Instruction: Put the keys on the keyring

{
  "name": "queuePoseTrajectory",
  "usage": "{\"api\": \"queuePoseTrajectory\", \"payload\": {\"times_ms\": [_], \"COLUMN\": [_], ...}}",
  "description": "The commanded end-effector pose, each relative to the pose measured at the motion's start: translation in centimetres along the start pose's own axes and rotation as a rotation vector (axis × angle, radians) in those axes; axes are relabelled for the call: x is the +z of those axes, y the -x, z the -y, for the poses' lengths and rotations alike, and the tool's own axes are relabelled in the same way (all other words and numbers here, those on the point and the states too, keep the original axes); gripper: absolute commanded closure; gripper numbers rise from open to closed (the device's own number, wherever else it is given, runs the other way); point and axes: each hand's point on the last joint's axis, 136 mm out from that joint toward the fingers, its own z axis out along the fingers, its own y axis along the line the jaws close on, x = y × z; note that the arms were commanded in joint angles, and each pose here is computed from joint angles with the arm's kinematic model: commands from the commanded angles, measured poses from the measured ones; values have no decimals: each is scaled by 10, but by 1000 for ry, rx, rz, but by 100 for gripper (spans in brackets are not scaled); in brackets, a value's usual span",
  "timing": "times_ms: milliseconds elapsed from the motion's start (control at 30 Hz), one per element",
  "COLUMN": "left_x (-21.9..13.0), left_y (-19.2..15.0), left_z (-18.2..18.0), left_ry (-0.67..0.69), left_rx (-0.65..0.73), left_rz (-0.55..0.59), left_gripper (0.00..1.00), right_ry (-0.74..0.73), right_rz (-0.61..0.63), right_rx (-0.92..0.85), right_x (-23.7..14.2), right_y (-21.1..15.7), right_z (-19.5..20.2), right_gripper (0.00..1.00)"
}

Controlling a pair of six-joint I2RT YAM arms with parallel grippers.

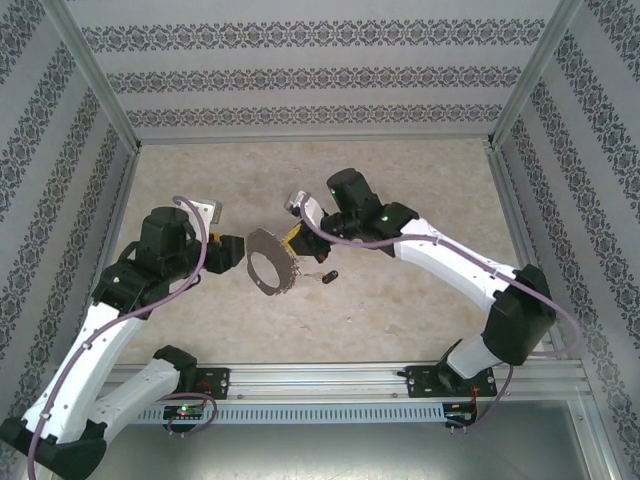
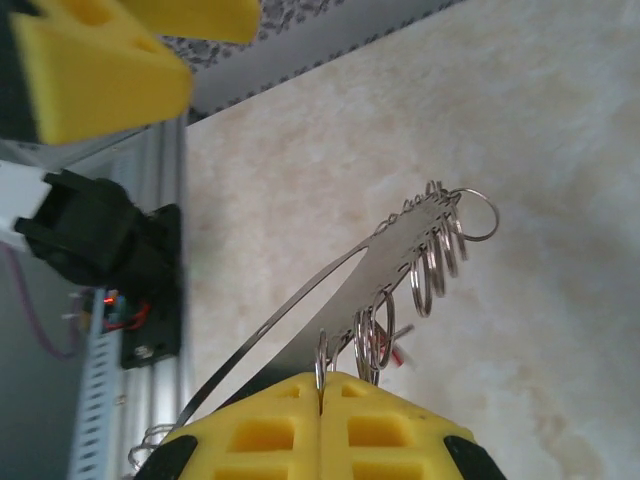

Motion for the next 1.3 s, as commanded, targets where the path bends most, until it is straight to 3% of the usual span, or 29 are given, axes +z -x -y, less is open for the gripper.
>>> {"api": "queuePoseTrajectory", "payload": {"times_ms": [0, 200, 300, 400, 567, 700, 833, 1067, 1200, 1267], "left_x": [-10, -16, -13, -6, -5, -12, -17, -17, -12, -7], "left_y": [18, 5, 1, 4, 10, 12, 8, 7, 8, 4], "left_z": [24, 61, 57, 38, 5, -12, -20, -20, -18, -18], "left_ry": [-133, -360, -344, -233, -42, 53, 96, 93, 79, 71], "left_rx": [131, 335, 344, 289, 201, 150, 137, 139, 126, 109], "left_rz": [114, 124, 100, 108, 185, 233, 242, 240, 238, 217], "left_gripper": [46, 59, 61, 61, 61, 61, 61, 61, 61, 60], "right_ry": [105, 247, -127, -437, -516, -415, -184, 42, -83, -71], "right_rz": [-97, -108, -241, -276, -167, -266, -329, -342, -386, -373], "right_rx": [186, 124, 75, 100, -19, -73, 93, 227, 210, 165], "right_x": [3, 7, 15, 6, 32, 64, 85, 81, 81, 85], "right_y": [-9, -16, -43, -53, -52, -76, -101, -99, -114, -124], "right_z": [-15, -35, 24, 74, 65, 44, 24, 4, 27, 27], "right_gripper": [100, 100, 100, 100, 100, 100, 100, 100, 100, 100]}}
